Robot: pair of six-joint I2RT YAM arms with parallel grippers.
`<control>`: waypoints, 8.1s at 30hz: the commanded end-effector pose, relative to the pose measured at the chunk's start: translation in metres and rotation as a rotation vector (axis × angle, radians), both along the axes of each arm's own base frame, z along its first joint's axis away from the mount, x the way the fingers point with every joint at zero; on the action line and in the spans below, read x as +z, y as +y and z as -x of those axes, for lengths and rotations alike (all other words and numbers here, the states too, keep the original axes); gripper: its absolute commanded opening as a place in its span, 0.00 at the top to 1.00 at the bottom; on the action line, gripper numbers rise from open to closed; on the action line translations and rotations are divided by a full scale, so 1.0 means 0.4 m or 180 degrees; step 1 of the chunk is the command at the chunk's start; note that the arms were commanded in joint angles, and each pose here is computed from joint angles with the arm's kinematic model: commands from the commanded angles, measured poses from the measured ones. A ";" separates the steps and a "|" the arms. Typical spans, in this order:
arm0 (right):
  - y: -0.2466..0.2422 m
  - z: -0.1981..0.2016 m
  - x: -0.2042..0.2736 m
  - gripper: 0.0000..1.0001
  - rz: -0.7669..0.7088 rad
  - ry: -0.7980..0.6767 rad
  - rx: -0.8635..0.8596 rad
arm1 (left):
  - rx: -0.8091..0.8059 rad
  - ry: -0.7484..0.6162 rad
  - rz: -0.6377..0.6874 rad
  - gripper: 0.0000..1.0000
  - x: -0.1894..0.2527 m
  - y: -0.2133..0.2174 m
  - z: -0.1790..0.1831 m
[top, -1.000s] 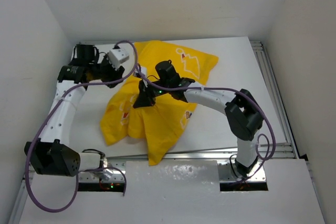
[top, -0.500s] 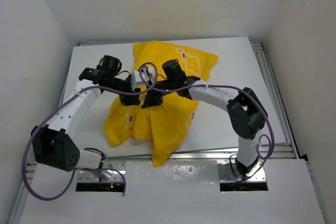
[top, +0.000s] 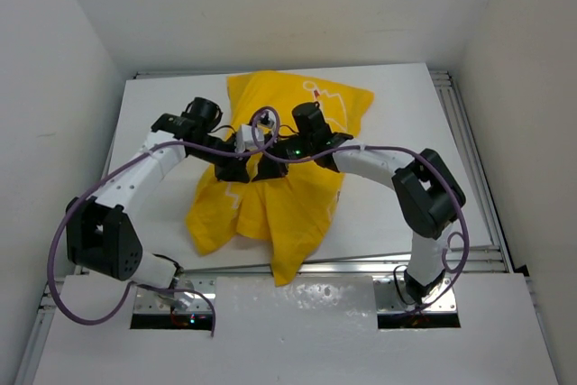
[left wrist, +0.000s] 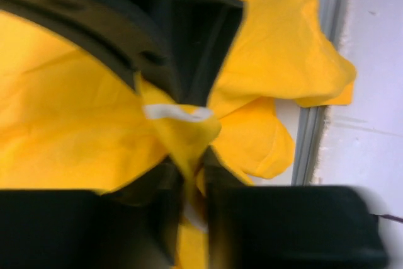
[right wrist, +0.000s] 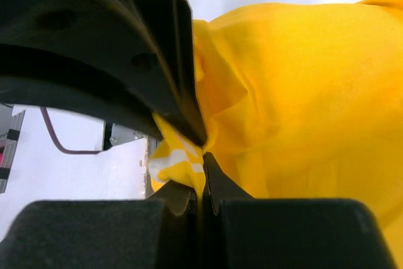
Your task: Put the pillow into the pillowcase
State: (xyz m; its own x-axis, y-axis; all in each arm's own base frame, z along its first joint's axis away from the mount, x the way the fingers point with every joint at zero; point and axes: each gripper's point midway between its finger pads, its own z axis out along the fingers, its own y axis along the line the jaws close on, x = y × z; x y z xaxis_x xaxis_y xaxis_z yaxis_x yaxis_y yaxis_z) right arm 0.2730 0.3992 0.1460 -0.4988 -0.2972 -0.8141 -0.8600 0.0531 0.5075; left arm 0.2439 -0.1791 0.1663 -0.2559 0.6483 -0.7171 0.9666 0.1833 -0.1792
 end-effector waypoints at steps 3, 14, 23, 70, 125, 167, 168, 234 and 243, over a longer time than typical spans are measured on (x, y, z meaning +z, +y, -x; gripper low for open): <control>-0.014 -0.042 0.131 1.00 -0.0375 -0.0424 -0.0148 | 0.0242 -0.0073 -0.0346 0.96 -0.032 0.031 -0.010; -0.061 -0.113 -0.033 0.99 0.0165 -0.0248 -0.0702 | 0.1947 -0.1605 -0.0343 1.00 0.387 0.149 -0.193; -0.131 -0.139 -0.051 1.00 0.0462 -0.0413 -0.0855 | 0.2576 -0.1958 -0.1189 1.00 0.302 0.293 -0.252; -0.307 -0.211 -0.029 1.00 0.0579 -0.0279 -0.1159 | 0.3007 -0.2236 -0.1633 1.00 0.251 0.406 -0.322; -0.813 -0.575 -0.168 1.00 -0.0396 0.1282 -0.4595 | 0.3735 0.1140 -0.1060 1.00 -0.230 0.683 -0.365; -0.456 -0.941 0.058 1.00 -0.0499 -0.0044 -0.3511 | 0.3852 -0.1319 -0.1331 1.00 0.200 0.672 -0.672; -0.464 -0.929 0.141 1.00 -0.0664 -0.0287 -0.3468 | 0.3871 -0.1581 -0.1289 1.00 0.279 0.676 -0.659; -1.021 -0.077 0.255 0.01 -0.1816 -0.0412 -0.5938 | 0.1270 -0.0955 -0.4098 0.00 0.037 0.741 0.307; -0.948 -0.199 0.139 0.01 -0.0526 0.0357 -0.5544 | 0.2673 -0.1484 -0.3117 0.00 0.097 0.680 0.040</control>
State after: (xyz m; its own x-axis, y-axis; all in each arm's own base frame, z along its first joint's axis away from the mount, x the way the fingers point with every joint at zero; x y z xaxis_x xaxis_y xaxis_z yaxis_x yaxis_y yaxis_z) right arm 0.3262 -0.0098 0.2577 0.1473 0.6808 -0.7175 0.1258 0.7066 0.6963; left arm 0.1631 0.1040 0.2078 -0.5854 0.8081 0.0655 0.6473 0.4173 0.6379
